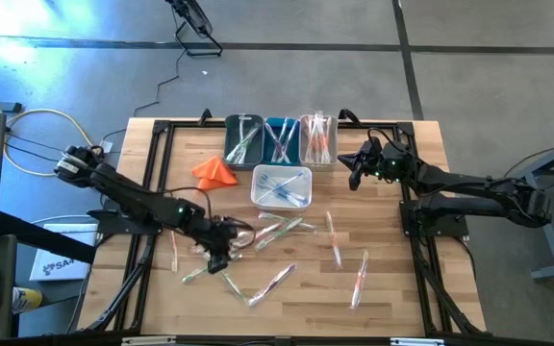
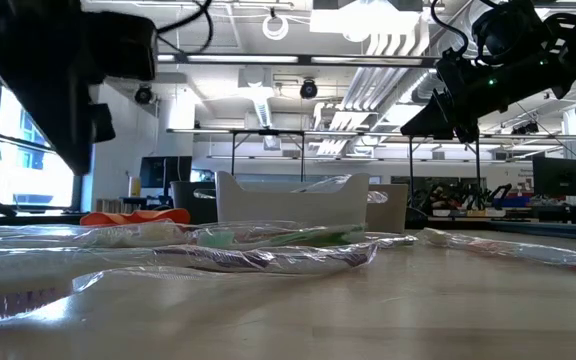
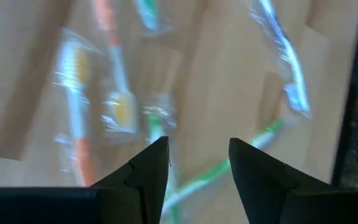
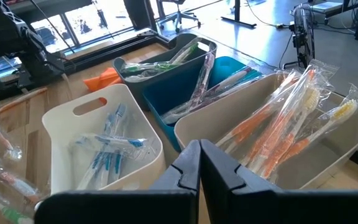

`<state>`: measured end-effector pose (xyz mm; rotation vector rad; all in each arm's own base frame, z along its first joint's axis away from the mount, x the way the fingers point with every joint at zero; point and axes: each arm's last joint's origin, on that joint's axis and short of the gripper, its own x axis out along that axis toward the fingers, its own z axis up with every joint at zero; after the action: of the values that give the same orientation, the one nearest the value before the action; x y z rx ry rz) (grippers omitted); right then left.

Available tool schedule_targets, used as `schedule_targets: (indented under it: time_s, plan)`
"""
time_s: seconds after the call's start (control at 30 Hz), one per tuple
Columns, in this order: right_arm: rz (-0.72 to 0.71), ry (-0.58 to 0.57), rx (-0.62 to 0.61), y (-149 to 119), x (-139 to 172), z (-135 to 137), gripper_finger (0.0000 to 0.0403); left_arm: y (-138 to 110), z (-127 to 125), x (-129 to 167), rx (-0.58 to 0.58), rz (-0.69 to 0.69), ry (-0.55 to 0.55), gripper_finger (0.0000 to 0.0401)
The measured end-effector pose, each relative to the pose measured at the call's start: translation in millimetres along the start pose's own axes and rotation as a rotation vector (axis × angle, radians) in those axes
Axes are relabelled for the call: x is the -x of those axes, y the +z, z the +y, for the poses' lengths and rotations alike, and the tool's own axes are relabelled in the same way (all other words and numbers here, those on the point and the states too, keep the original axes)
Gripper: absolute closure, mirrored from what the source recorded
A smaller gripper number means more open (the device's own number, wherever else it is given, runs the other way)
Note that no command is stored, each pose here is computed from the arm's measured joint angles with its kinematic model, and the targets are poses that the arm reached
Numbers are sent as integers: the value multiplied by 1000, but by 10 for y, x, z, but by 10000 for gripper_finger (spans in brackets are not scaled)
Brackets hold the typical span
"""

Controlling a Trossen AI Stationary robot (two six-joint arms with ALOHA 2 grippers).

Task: Pick & Place Toothbrushes
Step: Put the green toothbrush into the dark blue bin

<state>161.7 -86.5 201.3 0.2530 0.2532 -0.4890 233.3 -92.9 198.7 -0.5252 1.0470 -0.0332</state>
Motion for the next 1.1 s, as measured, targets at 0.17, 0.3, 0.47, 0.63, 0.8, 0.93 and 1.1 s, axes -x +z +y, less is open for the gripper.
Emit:
schedule_targets:
  time_s: [0.17, 0.3, 0.47, 0.63, 0.8, 0.93, 1.1]
  plan:
    - [0, 0, 0, 0, 0, 0, 401, -72, -168, 25, -32, -11, -17, 236]
    - [0, 0, -20, 0, 0, 0, 401, -117, -242, 37, -64, -38, -1, 236]
    - [3, 7, -38, -2, 0, 3, 401, -117, -251, 36, -51, -48, 1, 236]
    - [18, 57, -39, -10, 0, 18, 401, -75, -295, 39, -40, -93, -45, 236]
    - [22, 74, -59, -11, 1, 23, 401, -56, -318, -55, -47, -78, -35, 236]
    - [23, 74, -64, -11, 1, 22, 401, -14, -374, -183, -104, -11, -1, 236]
    - [24, 73, -63, -12, 0, 22, 401, 35, -431, -241, -211, 82, 77, 236]
